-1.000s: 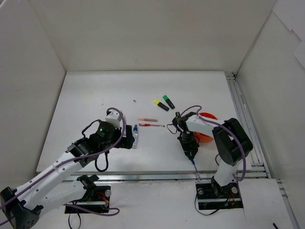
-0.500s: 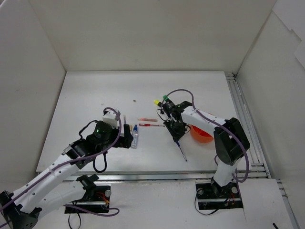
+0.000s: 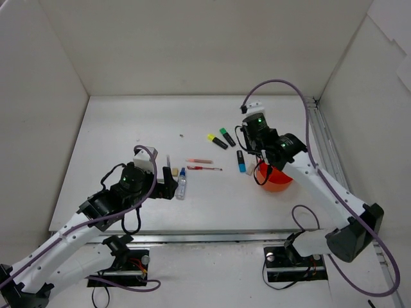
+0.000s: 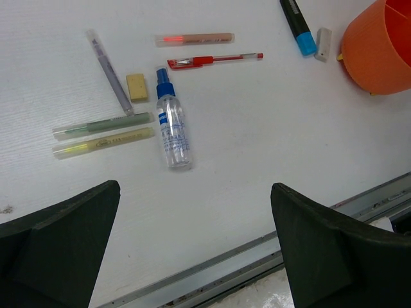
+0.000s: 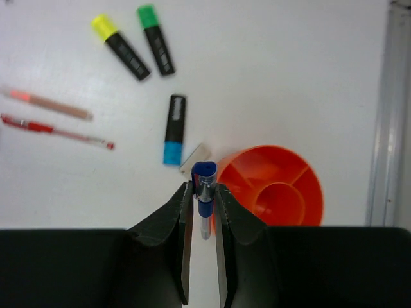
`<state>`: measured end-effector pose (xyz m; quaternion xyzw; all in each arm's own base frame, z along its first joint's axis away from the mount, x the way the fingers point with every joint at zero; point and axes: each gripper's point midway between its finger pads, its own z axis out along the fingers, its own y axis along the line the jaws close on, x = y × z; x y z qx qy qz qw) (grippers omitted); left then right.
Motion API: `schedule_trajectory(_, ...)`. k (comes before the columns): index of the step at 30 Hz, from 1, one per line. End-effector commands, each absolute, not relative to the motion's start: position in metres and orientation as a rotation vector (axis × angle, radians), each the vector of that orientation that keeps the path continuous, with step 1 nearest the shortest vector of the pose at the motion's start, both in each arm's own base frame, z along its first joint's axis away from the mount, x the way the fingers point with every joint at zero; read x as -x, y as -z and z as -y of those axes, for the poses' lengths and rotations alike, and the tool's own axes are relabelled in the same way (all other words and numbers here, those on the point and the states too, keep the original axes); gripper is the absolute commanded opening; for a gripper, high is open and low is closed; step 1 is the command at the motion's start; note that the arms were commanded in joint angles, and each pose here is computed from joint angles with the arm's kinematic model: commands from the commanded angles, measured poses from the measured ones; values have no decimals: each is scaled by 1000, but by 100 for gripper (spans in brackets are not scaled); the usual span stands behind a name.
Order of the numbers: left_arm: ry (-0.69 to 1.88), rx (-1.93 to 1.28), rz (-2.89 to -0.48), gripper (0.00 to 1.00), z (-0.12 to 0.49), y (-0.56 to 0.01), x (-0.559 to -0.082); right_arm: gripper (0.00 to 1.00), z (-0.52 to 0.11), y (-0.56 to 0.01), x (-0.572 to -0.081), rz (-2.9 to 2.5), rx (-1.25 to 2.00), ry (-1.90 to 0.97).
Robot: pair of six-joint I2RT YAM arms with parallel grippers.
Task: Sort the stationery into containers
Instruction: Place the pen in the storage box.
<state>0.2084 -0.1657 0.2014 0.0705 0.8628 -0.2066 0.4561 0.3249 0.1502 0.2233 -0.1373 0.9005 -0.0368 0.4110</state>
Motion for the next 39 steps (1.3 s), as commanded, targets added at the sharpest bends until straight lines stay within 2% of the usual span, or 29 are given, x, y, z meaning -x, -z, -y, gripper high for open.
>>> schedule_trajectory(1, 543, -165, -2022, 100, 170, -237, -219, 0, -103, -276, -340, -2042, 49, 250)
schedule_trajectory(6, 535, -169, -2020, 100, 173, -237, -222, 0, -58, -295, -336, -1918, -144, 336)
schedule_trajectory(9, 521, -169, -2033, 100, 174, -234, -224, 0, -40, -288, -333, -1886, -202, 395)
schedule_trajectory(18, 505, -180, -2047, 100, 179, -231, -231, 0, -43, -266, -350, -1778, -250, 266)
schedule_trajectory(25, 498, -182, -2058, 100, 180, -226, -232, 0, -45, -236, -342, -1846, -262, 239)
schedule_trajectory(26, 500, -183, -2058, 100, 181, -226, -233, 7, -47, -233, -340, -1852, -282, 214)
schedule_trajectory(29, 492, -199, -2069, 100, 182, -223, -233, 19, -47, -224, -333, -1874, -293, 181)
schedule_trajectory(33, 490, -207, -2073, 100, 182, -221, -232, 29, -45, -210, -321, -1913, -296, 176)
schedule_trajectory(34, 488, -207, -2075, 100, 182, -220, -232, 36, -45, -209, -320, -1918, -298, 170)
schedule_trajectory(35, 488, -209, -2079, 100, 182, -218, -232, 50, -45, -210, -318, -1915, -310, 159)
schedule_trajectory(36, 489, -208, -2076, 100, 182, -219, -231, 56, -46, -210, -316, -1921, -302, 151)
schedule_trajectory(39, 486, -207, -2077, 100, 180, -219, -231, 63, -48, -219, -312, -1906, -293, 118)
